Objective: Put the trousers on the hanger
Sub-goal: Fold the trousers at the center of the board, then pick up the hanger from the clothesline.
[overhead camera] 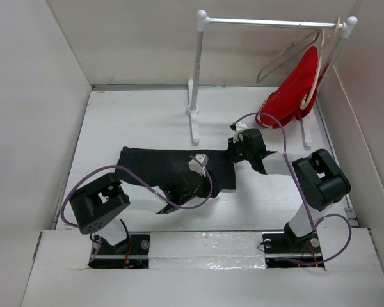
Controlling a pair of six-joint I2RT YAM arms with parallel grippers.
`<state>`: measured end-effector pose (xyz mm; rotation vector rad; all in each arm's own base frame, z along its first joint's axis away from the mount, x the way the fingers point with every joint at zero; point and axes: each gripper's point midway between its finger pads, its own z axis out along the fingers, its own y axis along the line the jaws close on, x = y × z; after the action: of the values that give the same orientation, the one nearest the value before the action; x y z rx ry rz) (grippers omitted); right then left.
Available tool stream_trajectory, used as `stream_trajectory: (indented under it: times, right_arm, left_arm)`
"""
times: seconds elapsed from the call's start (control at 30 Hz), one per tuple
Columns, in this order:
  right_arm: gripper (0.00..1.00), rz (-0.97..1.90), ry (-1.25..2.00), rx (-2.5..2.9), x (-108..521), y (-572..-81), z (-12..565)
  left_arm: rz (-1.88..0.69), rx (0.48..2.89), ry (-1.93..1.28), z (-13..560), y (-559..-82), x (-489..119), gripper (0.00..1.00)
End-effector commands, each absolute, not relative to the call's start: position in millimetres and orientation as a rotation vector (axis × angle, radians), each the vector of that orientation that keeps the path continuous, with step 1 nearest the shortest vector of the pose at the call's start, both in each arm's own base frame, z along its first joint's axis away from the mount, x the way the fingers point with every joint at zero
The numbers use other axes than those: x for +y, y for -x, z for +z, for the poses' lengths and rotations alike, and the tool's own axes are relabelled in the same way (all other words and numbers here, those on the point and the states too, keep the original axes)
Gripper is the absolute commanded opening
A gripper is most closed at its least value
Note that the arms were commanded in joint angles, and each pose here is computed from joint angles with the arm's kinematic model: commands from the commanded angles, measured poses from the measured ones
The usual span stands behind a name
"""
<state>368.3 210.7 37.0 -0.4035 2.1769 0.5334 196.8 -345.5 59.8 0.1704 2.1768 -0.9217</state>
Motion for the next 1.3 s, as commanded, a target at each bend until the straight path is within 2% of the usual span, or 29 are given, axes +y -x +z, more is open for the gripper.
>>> stream_trajectory:
  times: [0.0,0.13,0.23,0.43,0.6,0.87,1.03,1.13,1.27]
  right_arm:
    - [0.0,0.527,0.432,2.11,213.4,-387.8,62.4]
    - [0.0,0.516,0.452,2.071,206.3,-374.4,83.3]
    - [0.0,0.508,0.46,2.012,203.6,-352.3,110.1]
    - [0.0,0.584,0.477,2.045,197.2,-281.2,87.2]
    - [0.0,0.651,0.521,2.077,205.4,-235.8,66.8]
    - [0.0,0.619,0.473,2.163,197.2,-228.1,35.0]
    - [0.0,0.611,0.442,2.168,191.1,-219.3,42.6]
    - [0.0,0.584,0.462,2.129,188.9,-220.5,68.2]
    - [0.0,0.555,0.471,1.99,190.8,-232.4,133.9]
  left_arm:
    - [-0.965,2.124,-0.175,73.1,-206.9,-365.6,0.42]
    - [-0.967,2.166,-0.185,55.6,-205.5,-373.0,0.42]
    - [-1.008,2.133,-0.184,70.9,-204.3,-374.9,0.42]
    - [-1.027,2.01,-0.174,136.8,-202.9,-358.5,0.42]
    - [-1.002,1.946,-0.108,164.4,-208.6,-334.7,0.43]
    - [-1.008,1.946,-0.079,163.4,-213.9,-325.0,0.43]
    - [-0.998,1.929,-0.071,167.8,-212.7,-316.7,0.43]
    - [-0.969,1.922,-0.049,168.8,-217.0,-309.2,0.43]
    - [-0.93,1.897,-0.026,180.1,-223.3,-299.0,0.43]
